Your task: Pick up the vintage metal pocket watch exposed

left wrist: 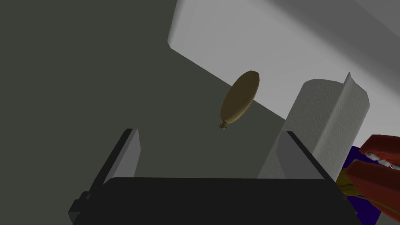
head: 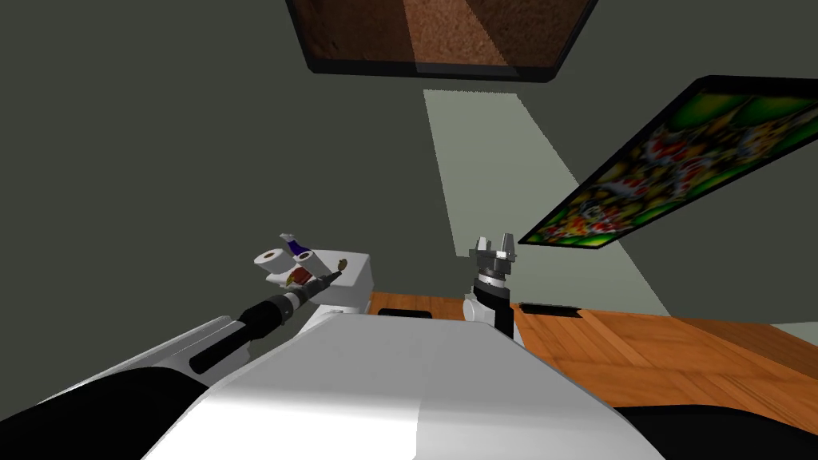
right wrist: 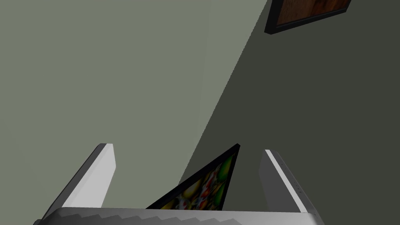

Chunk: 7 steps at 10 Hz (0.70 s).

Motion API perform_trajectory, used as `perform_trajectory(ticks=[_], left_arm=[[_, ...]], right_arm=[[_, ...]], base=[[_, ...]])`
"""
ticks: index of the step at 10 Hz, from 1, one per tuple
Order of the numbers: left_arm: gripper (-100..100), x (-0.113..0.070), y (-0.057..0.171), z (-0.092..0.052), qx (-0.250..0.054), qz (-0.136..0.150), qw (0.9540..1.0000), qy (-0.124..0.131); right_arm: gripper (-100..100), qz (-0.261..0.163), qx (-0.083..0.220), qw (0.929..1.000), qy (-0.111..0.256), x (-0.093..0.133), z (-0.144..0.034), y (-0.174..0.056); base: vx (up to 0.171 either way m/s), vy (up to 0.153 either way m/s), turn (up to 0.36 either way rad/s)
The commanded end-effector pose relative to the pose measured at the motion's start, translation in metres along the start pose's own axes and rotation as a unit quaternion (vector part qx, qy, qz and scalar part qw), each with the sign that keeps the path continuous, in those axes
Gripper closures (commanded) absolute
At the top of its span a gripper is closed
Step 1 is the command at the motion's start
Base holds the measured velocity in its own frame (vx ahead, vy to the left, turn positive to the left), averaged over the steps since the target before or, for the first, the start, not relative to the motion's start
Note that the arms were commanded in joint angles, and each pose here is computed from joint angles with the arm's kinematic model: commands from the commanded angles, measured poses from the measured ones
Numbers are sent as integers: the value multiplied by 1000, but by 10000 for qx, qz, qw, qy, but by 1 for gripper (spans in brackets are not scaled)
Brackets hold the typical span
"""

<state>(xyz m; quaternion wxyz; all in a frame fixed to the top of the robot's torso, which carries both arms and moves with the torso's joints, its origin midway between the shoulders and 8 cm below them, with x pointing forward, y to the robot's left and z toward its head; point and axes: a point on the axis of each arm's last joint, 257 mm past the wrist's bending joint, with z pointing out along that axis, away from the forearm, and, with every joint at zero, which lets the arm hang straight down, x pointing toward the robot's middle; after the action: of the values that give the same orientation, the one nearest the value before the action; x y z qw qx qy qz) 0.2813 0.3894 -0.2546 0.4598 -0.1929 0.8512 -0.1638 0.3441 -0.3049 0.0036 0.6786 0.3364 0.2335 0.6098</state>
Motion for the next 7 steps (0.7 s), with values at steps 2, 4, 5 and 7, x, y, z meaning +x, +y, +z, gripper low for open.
perform_trajectory(ticks=[2,4,5,7], left_arm=[[-100,2,14,-2,-225,242,9992,222],[-100,4,21,-3,-349,434,9977,383],[-100,4,21,-3,-340,478,9974,409],[-100,7,36,-6,-586,724,9936,635]], right_arm=[[0,0,0,10000,0,0,0,0],[0,0,0,10000,0,0,0,0],[0,0,0,10000,0,0,0,0],[0,0,0,10000,0,0,0,0]], base=[[30,10,-63],[37,7,-62],[29,6,-48],[43,7,-100]])
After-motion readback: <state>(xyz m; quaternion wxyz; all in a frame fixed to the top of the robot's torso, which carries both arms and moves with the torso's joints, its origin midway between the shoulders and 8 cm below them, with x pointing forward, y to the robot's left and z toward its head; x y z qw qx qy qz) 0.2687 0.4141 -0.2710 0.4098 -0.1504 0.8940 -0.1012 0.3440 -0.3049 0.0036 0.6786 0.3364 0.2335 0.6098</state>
